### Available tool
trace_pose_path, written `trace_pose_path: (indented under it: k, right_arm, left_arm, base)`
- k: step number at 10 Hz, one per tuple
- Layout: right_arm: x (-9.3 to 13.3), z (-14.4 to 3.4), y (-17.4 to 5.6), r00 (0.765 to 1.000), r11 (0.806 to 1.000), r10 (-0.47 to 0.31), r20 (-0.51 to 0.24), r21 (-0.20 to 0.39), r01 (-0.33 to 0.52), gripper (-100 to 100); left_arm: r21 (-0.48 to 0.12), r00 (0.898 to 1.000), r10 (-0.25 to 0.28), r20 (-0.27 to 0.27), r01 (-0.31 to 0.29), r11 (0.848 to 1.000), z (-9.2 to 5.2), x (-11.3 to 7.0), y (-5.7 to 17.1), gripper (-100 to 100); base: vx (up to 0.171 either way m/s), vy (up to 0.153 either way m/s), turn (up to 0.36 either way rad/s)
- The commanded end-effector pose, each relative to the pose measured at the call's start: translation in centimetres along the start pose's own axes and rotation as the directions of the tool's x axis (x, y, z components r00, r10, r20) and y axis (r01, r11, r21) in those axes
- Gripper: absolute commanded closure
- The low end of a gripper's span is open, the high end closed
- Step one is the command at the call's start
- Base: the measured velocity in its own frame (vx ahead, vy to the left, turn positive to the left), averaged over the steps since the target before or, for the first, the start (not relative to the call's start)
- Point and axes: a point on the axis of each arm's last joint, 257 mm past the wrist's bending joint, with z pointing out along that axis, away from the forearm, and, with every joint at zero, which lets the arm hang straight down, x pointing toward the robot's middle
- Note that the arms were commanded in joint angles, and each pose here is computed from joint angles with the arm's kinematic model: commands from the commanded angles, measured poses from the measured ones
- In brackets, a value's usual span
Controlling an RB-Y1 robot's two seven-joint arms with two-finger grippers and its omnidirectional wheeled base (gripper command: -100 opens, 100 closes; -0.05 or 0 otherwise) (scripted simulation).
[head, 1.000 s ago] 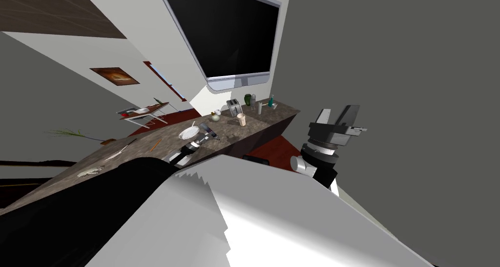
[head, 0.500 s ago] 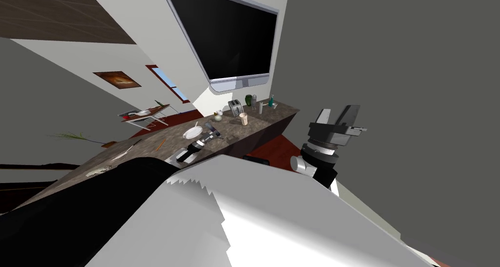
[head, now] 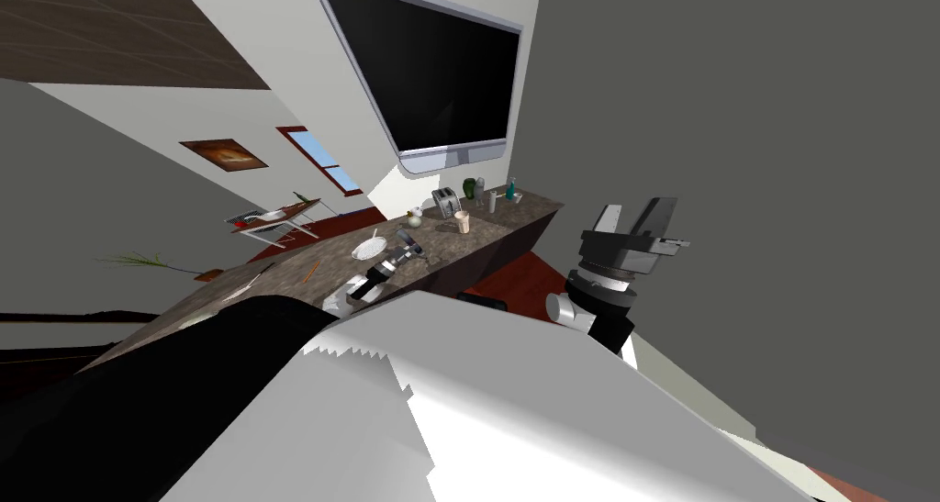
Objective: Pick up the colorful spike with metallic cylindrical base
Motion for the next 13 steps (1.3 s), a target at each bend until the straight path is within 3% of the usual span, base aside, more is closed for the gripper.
trace_pose_path:
  k: [1, 2, 4, 5, 6, 7, 8, 9, 12, 13]
  right_arm:
    - [0.0, 0.0, 0.0, 1.000, 1.000, 0.000, 0.000, 0.000, 0.000, 0]
    - [0.0, 0.0, 0.0, 1.000, 1.000, 0.000, 0.000, 0.000, 0.000, 0]
    - [0.0, 0.0, 0.0, 1.000, 1.000, 0.000, 0.000, 0.000, 0.000, 0]
    - [0.0, 0.0, 0.0, 1.000, 1.000, 0.000, 0.000, 0.000, 0.000, 0]
    - [0.0, 0.0, 0.0, 1.000, 1.000, 0.000, 0.000, 0.000, 0.000, 0]
    - [0.0, 0.0, 0.0, 1.000, 1.000, 0.000, 0.000, 0.000, 0.000, 0]
    - [0.0, 0.0, 0.0, 1.000, 1.000, 0.000, 0.000, 0.000, 0.000, 0]
    - [0.0, 0.0, 0.0, 1.000, 1.000, 0.000, 0.000, 0.000, 0.000, 0]
    - [0.0, 0.0, 0.0, 1.000, 1.000, 0.000, 0.000, 0.000, 0.000, 0]
    - [0.0, 0.0, 0.0, 1.000, 1.000, 0.000, 0.000, 0.000, 0.000, 0]
  left_arm:
    - [-0.018, 1.000, 0.001, -0.008, -0.001, 1.000, 0.6, 0.2, -0.3, 100]
    - [-0.006, 1.000, 0.002, 0.004, -0.002, 1.000, 1.8, 0.0, -1.8, 100]
    - [-0.030, 1.000, 0.004, -0.006, -0.005, 1.000, 2.0, 0.1, -1.3, 100]
    - [-0.022, 1.000, 0.008, 0.007, -0.008, 1.000, 3.2, -0.3, -2.8, 100]
    - [-0.040, 1.000, 0.009, -0.001, -0.009, 0.999, 3.3, -0.2, -2.4, 100]
    - [-0.029, 1.000, 0.014, 0.019, -0.014, 0.999, 4.5, -0.9, -4.0, 100]
    - [-0.049, 1.000, 0.015, 0.009, -0.015, 0.999, 4.6, -0.7, -3.5, 100]
    - [-0.039, 0.999, 0.020, 0.031, -0.019, 0.999, 5.7, -1.5, -5.1, 100]
    - [-0.056, 1.000, 0.021, 0.022, -0.020, 0.998, 5.7, -1.3, -4.7, 100]
    - [-0.060, 1.000, 0.021, 0.020, -0.020, 0.998, 5.7, -1.3, -4.6, 0]
  base:
    - [-0.073, 0.076, -0.038]
    - [-0.087, 0.105, -0.028]
    - [-0.059, 0.063, -0.019]
    - [-0.070, 0.057, -0.023]
    - [-0.072, 0.067, -0.040]
    - [-0.086, 0.086, -0.030]
    - [-0.064, 0.085, -0.032]
    - [-0.070, 0.093, -0.035]
    - [-0.041, 0.043, -0.011]
    - [0.000, 0.000, 0.000]
